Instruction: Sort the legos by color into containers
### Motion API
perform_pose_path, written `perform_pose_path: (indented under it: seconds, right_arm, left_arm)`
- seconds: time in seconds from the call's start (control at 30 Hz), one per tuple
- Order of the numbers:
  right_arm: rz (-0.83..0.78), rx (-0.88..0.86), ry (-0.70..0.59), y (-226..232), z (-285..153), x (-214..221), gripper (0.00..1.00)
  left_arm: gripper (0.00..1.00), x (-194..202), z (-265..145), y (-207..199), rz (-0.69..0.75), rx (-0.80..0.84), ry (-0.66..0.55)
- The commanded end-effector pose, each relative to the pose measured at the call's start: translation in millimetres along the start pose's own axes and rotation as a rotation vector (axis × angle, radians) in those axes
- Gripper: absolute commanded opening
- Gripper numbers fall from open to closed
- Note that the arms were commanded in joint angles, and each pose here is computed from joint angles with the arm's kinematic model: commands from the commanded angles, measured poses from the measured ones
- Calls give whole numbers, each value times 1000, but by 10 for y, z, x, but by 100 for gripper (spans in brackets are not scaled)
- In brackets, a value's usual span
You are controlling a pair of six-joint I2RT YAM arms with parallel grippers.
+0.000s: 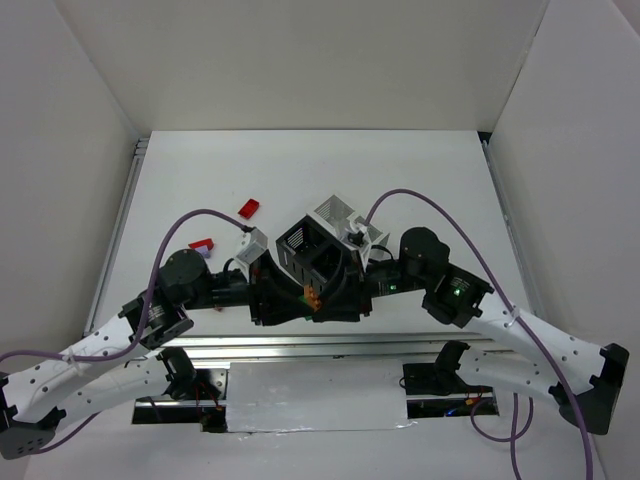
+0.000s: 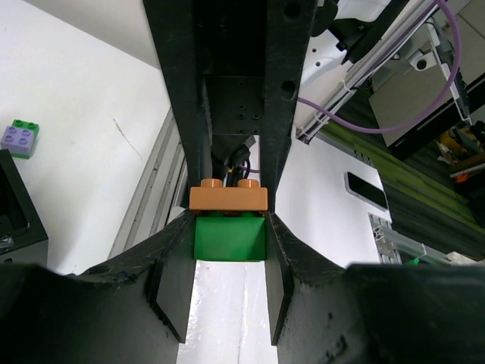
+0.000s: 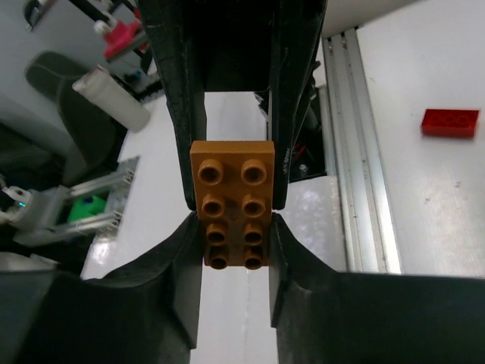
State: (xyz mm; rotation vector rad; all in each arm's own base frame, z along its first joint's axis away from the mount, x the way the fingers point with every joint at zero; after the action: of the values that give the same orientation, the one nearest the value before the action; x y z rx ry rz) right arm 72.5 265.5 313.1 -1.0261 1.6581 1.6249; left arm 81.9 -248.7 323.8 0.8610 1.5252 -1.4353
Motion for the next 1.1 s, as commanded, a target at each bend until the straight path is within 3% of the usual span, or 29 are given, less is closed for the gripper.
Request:
perform_pose_path:
  seconds: [0.0,0.03,0.07,0.4,0.47,0.53,0.67,0.83,1.07]
  right_arm:
    - [-54,-47,-40,108,-26,-67,14]
    - [-60,-38,-40,97,-35,-56,3]
    - [-62,-23,-42,75,-45,-44,0]
    - [-86,106,-147,-205,-387,-71,0]
    - [-71,228,-190,-355,-418,-149,0]
    - [-12,471,-285,-694,-507,-253,0]
    - [164,903,-359,-1364,-682,-288,0]
    - [234,1093,-353,-1788,-607,-188,2]
    - [274,1140,-262,-2035,-416,-95,7]
  left_arm:
    - [0,-137,-14,-84,70,38,-53]
    - [0,-154,-19,-80,69,28,-56]
    - [0,-152,-26,-78,68,23,-52]
    - [0,-135,-189,7,119,-103,4]
    - [0,-173,-225,75,122,-171,-14]
    - [0,-195,-311,129,114,-246,-33]
    - [0,-389,-614,373,62,-558,-143]
    - [0,-421,-906,503,22,-770,-160]
    - [0,-489,-972,479,19,-793,-186]
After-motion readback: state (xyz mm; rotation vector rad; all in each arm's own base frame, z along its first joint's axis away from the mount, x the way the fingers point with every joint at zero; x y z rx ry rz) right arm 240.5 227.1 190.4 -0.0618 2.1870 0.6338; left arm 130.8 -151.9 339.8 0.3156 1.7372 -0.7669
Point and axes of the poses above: each gripper's point midway between its finger pads, its own z axis out along the fingers, its own y axis along the line the jaws close on, x = y × z, the point moved 4 cm from there along -z, back along the fingers, and after that the axes turned 4 degrees about z, right-handed, at the moved point
